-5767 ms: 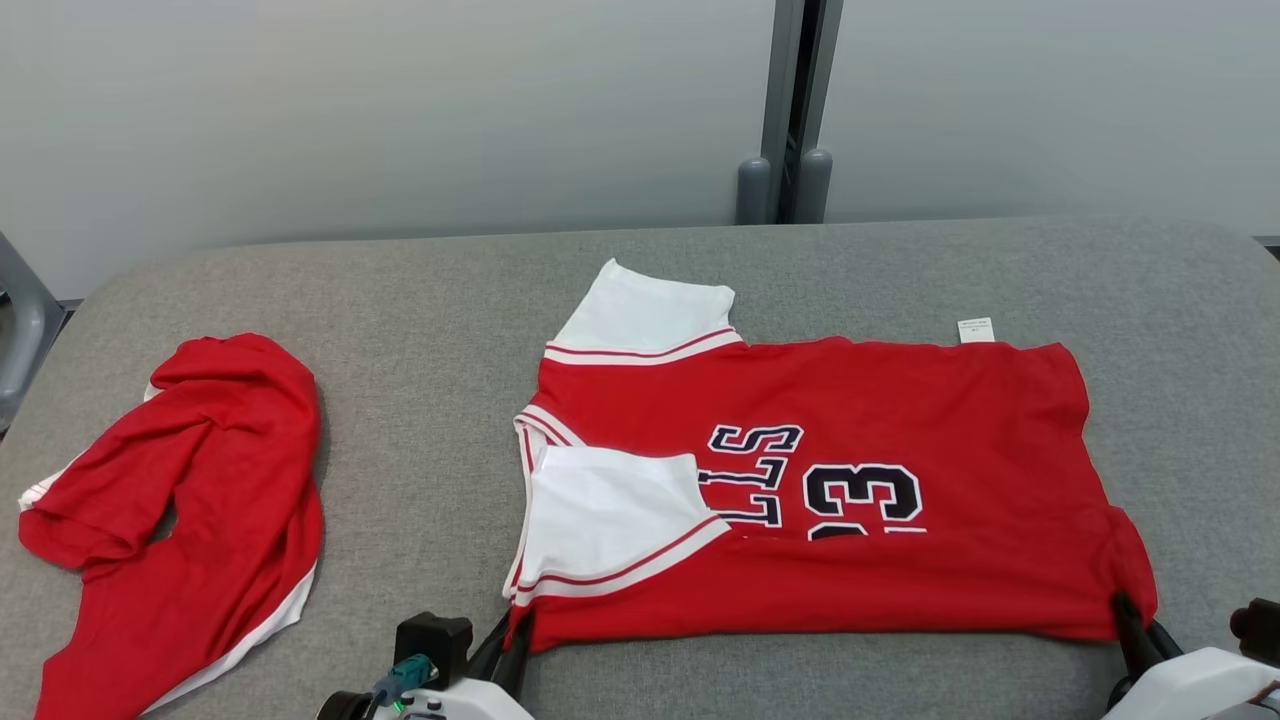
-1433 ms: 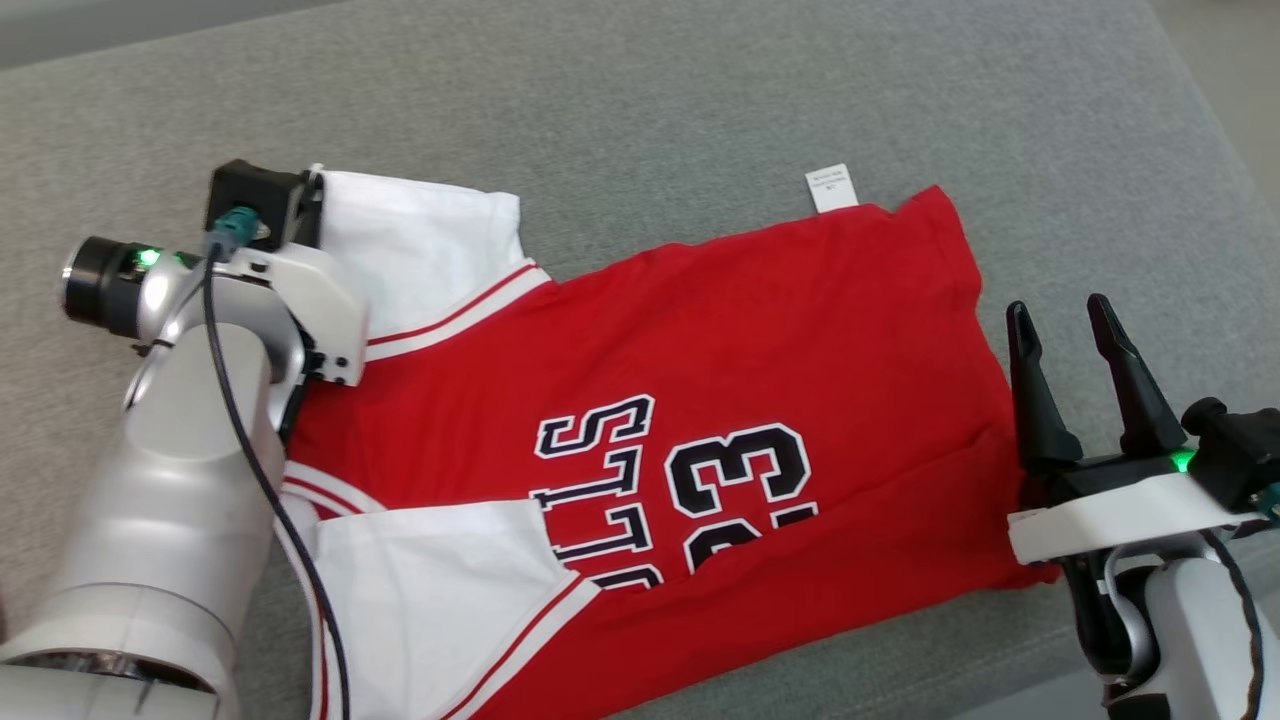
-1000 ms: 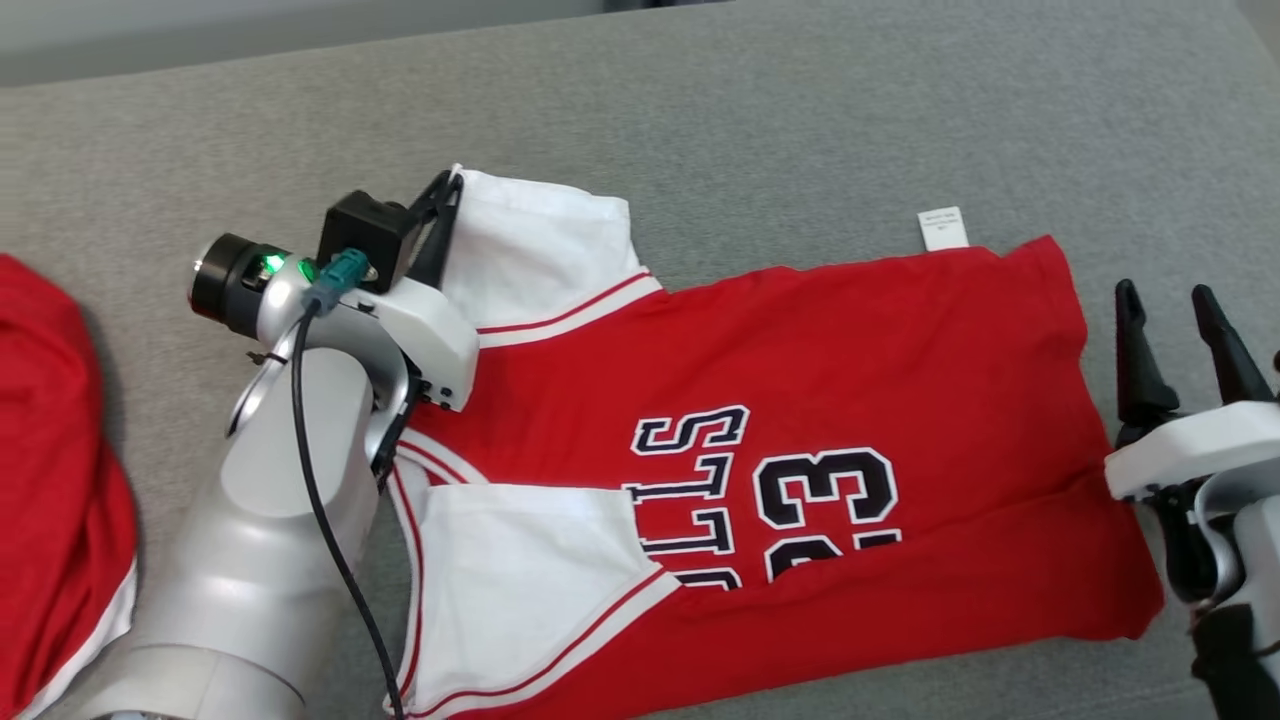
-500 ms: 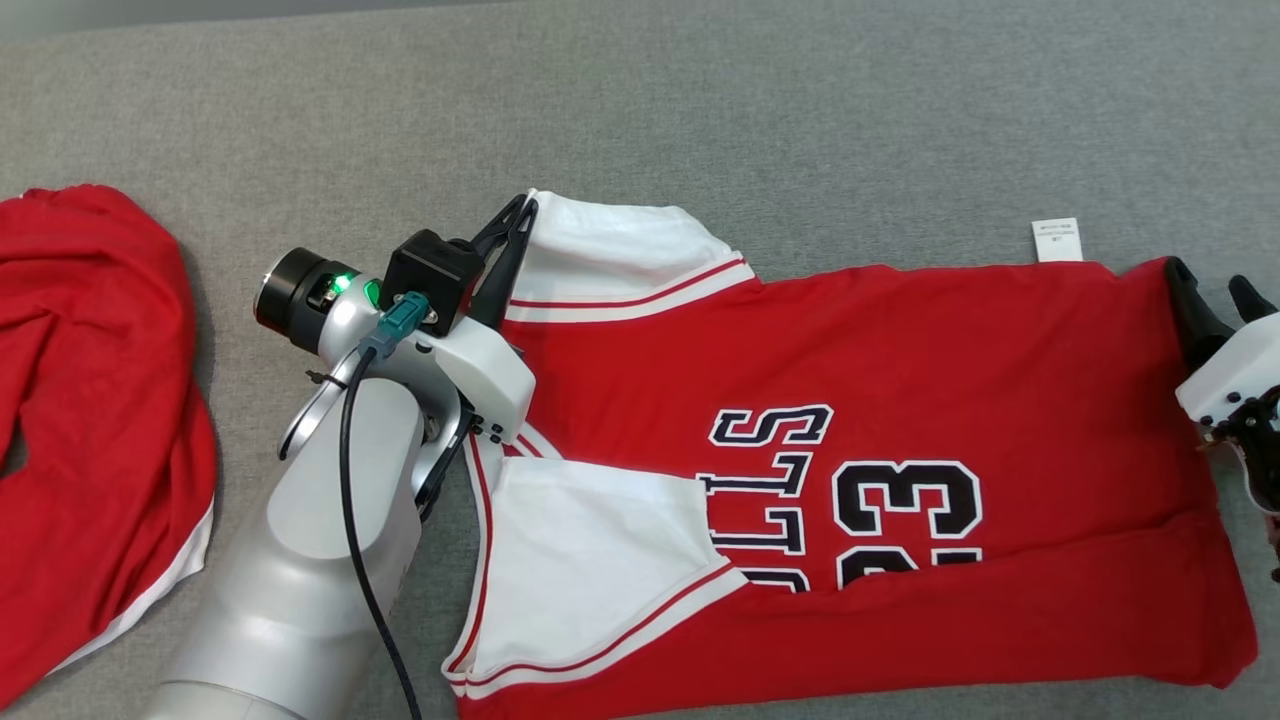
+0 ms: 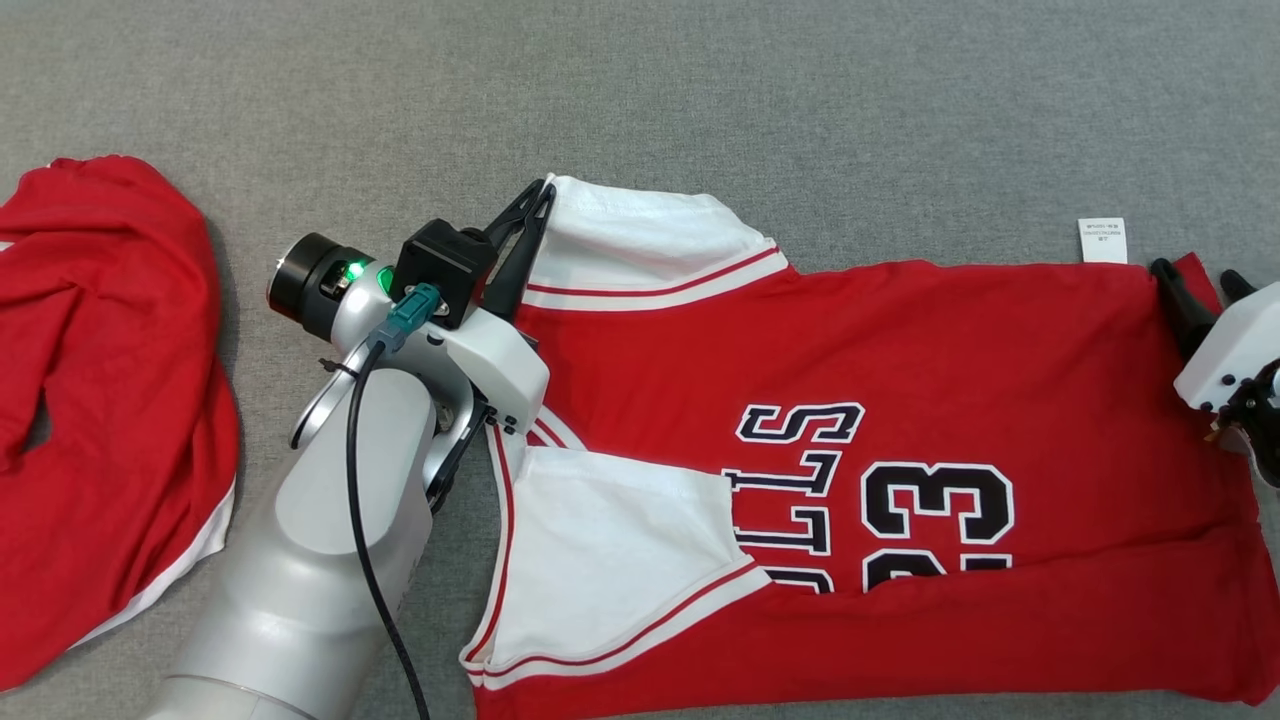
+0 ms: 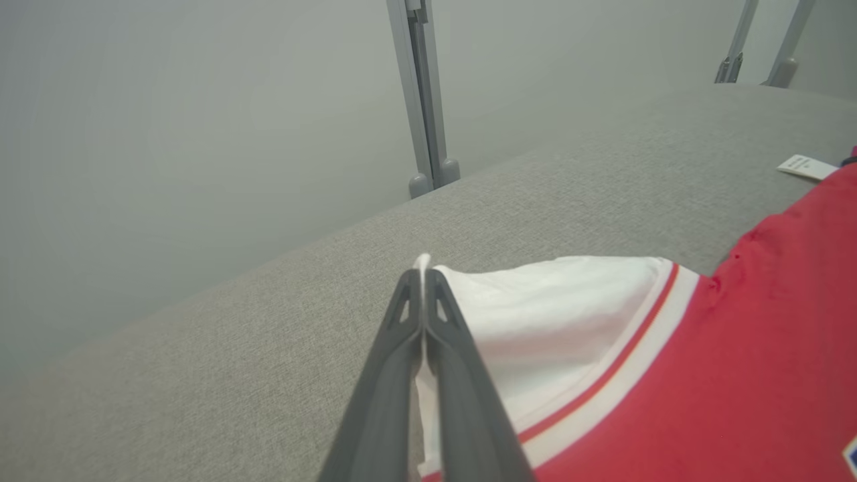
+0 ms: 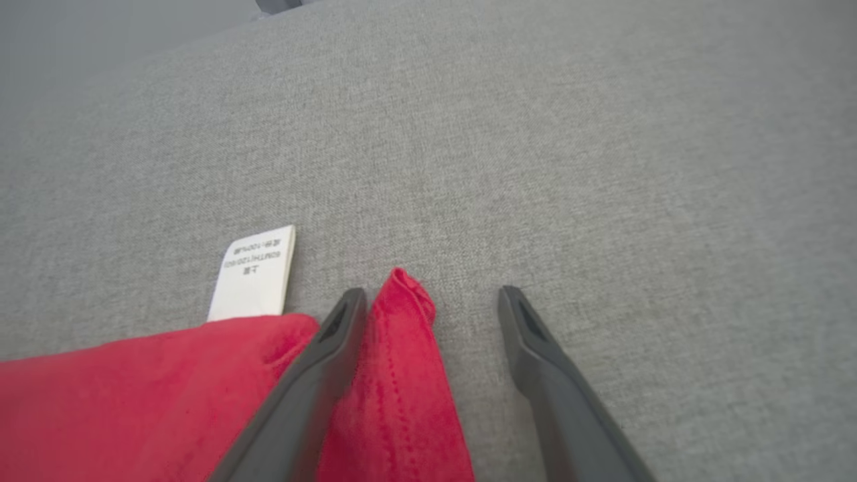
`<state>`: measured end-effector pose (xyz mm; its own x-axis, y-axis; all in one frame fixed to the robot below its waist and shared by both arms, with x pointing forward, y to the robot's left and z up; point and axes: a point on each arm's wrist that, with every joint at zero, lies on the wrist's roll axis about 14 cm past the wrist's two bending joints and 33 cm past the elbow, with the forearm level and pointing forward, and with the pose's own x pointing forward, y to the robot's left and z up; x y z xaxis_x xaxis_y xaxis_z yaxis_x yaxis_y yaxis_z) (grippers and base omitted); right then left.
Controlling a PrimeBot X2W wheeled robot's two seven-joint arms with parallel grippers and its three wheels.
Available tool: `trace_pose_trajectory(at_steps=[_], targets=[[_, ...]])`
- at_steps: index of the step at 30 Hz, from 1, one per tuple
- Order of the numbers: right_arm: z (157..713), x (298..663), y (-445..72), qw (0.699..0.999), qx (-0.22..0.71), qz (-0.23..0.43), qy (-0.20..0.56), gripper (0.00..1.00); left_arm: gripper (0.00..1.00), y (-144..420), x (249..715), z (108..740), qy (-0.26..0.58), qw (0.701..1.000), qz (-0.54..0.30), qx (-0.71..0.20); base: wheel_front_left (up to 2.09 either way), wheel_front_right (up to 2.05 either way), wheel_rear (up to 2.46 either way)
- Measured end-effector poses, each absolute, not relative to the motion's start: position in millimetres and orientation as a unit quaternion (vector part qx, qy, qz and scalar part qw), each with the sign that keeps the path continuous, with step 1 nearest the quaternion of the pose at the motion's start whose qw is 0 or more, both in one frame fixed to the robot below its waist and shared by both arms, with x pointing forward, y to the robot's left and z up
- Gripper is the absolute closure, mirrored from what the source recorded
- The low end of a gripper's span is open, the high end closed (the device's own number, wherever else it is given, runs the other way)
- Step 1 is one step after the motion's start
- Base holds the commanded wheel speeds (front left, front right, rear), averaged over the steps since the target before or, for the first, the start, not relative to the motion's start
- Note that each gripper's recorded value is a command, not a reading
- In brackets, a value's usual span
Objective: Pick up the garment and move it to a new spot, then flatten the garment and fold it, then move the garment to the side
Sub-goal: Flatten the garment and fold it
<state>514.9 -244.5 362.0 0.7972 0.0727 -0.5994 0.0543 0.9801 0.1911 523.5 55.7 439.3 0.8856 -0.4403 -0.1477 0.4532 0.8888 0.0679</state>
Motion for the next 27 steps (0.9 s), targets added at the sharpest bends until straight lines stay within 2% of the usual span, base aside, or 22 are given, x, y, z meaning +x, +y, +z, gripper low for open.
trace_pose_trajectory(at_steps=[2,3,4,5,20,27], targets=[[361.3,514.1,-241.9,0.943,0.09,0.013,0.321,0.0,1.0,56.2,523.4,439.8,0.064,0.97,-0.229,0.051,0.0,0.0,0.0],[361.5,513.9,-241.9,0.943,0.084,0.016,0.32,0.16,1.0,56.3,523.3,440.1,0.063,0.97,-0.229,0.051,0.0,0.0,0.0],[361.5,513.5,-241.8,0.944,0.079,0.019,0.321,0.65,1.0,56.3,523.1,440.5,0.063,0.97,-0.229,0.051,0.0,0.0,0.0],[362.2,513.7,-241.4,0.945,0.075,0.021,0.318,1.0,1.0,56.4,523.1,440.8,0.063,0.97,-0.229,0.051,0.0,0.0,0.0],[396.9,517.4,-234.2,0.976,0.064,0.049,0.201,1.0,1.0,61.4,513.7,447.2,0.061,0.975,-0.214,0.025,0.0,0.0,0.0],[397.8,507.5,-239.0,0.977,0.073,0.047,0.192,1.0,1.0,71.6,501.6,456.1,0.048,0.979,-0.199,0.004,0.0,0.0,0.0]])
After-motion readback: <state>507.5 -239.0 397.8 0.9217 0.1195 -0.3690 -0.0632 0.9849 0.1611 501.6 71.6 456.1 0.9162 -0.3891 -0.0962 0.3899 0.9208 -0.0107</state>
